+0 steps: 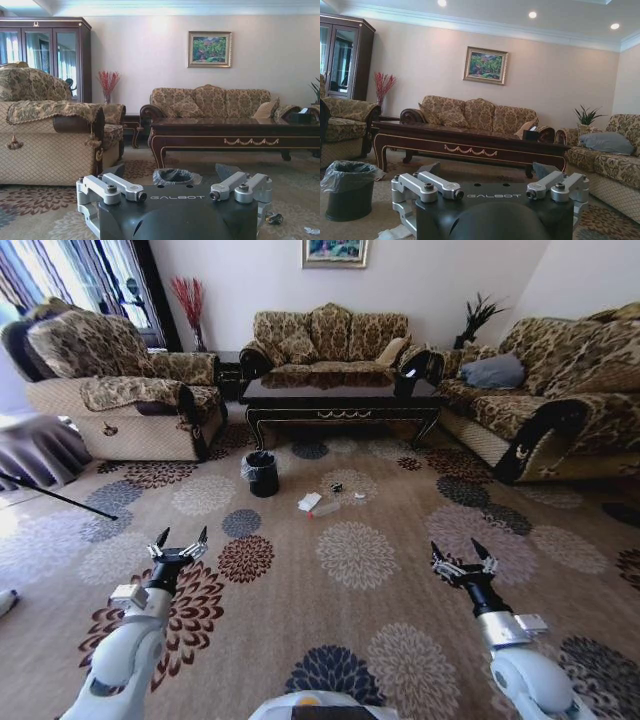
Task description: Move to the front of the table and pick up the trash from the floor, then place it into the trash bin.
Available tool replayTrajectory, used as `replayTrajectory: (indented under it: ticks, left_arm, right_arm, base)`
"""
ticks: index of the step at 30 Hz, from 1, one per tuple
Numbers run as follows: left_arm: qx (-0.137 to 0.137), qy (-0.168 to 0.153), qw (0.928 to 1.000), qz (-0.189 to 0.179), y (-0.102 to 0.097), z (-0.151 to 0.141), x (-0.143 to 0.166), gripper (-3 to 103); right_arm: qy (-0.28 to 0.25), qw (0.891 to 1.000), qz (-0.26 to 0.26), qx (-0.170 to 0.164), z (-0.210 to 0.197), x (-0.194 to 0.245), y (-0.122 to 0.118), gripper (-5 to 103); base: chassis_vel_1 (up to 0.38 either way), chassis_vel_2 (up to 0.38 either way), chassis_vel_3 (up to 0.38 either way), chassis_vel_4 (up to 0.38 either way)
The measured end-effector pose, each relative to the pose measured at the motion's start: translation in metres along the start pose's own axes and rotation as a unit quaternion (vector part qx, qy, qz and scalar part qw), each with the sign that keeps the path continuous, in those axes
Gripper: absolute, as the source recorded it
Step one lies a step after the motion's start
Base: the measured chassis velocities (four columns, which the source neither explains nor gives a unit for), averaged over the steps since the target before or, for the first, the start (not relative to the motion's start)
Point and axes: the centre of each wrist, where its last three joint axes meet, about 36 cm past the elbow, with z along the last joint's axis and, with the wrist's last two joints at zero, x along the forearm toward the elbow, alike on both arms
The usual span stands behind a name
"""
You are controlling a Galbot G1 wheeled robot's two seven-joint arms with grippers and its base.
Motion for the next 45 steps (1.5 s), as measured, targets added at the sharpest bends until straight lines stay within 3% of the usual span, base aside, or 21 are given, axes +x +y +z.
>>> replayTrajectory:
  ticks: [22,31,45]
  left_arm:
    - [0.001,0.002,1.0000,0.000,-0.001,0.002,0.001,100]
    - [-0.002,0.005,1.0000,0.001,-0.001,0.004,0.001,100]
    - [-0.003,0.006,1.0000,0.002,-0.001,0.005,0.003,100]
  right_arm:
    - [-0.005,1.000,0.001,-0.003,0.004,0.001,0.001,100]
    - [-0.012,1.000,-0.005,0.014,0.008,0.001,-0.003,100]
    - [-0.012,1.000,-0.001,-0.003,0.010,0.001,-0.001,100]
  base:
    - [0.000,0.000,0.000,0.000]
    - [0.000,0.000,0.000,0.000]
    - [0.000,0.000,0.000,0.000]
